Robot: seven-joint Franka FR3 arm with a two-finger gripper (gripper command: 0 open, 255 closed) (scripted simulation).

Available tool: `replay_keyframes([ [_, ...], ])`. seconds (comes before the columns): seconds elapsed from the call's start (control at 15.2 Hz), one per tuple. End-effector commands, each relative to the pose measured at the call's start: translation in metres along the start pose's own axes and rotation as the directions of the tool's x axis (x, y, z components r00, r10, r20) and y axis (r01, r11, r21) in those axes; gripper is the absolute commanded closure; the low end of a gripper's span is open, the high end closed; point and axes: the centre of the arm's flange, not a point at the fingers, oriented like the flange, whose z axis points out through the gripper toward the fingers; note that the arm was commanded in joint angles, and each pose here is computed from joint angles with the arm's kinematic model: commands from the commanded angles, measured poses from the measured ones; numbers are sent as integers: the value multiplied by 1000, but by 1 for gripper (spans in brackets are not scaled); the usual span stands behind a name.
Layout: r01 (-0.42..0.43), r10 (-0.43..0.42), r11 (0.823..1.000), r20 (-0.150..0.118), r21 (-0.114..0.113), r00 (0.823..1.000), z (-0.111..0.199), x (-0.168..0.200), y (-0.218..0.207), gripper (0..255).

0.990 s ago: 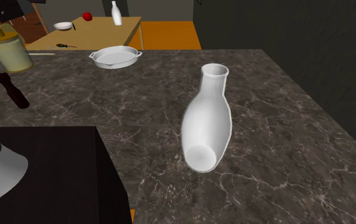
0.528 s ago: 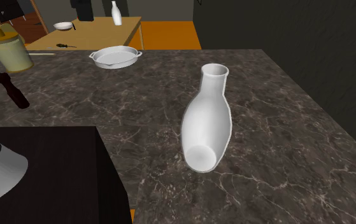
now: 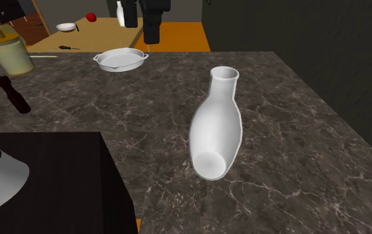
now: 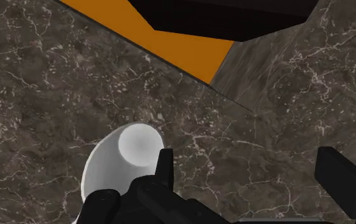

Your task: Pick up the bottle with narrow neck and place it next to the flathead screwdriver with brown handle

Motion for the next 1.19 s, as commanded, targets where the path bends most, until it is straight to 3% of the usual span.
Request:
replay_keyframes([
  [0.0,2,-2,1000,-7,-8,1000,4,14,20,0],
  [0.66,8,-10,999,-40,-40,999,15,92,110,0],
  [1.12,8,-10,999,-40,-40,999,52,94,112,0],
])
